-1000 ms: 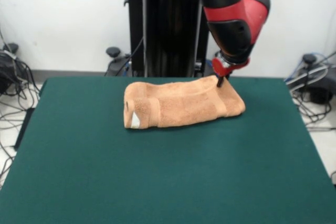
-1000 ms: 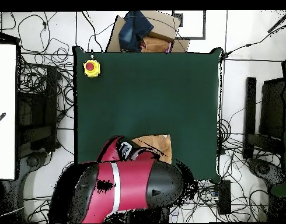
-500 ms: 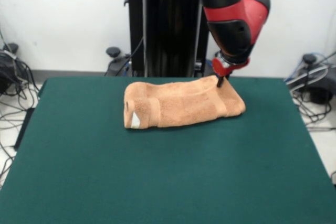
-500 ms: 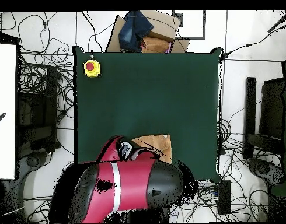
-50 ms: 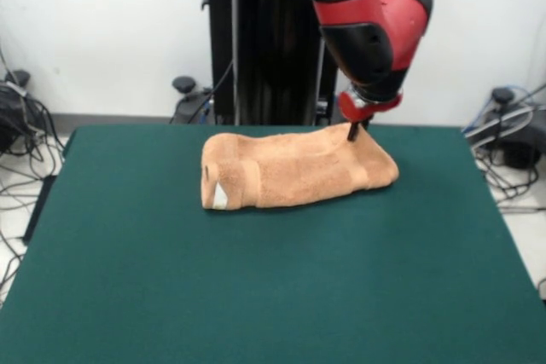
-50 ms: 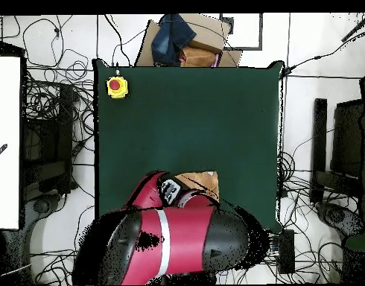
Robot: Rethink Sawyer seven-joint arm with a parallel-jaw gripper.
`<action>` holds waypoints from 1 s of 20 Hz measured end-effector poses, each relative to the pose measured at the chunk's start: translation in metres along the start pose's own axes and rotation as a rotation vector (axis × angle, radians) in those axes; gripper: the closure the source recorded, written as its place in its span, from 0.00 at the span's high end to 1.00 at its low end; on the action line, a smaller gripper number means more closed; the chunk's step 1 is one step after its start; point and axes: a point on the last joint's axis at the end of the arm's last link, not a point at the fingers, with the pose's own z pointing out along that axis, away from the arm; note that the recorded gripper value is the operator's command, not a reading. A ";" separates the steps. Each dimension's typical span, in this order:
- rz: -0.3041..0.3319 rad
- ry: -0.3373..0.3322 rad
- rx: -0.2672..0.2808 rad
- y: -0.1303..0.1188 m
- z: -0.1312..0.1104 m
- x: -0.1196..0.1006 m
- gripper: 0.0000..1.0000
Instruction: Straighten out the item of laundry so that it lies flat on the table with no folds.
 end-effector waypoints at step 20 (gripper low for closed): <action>0.129 -0.011 0.036 -0.030 -0.052 -0.020 0.00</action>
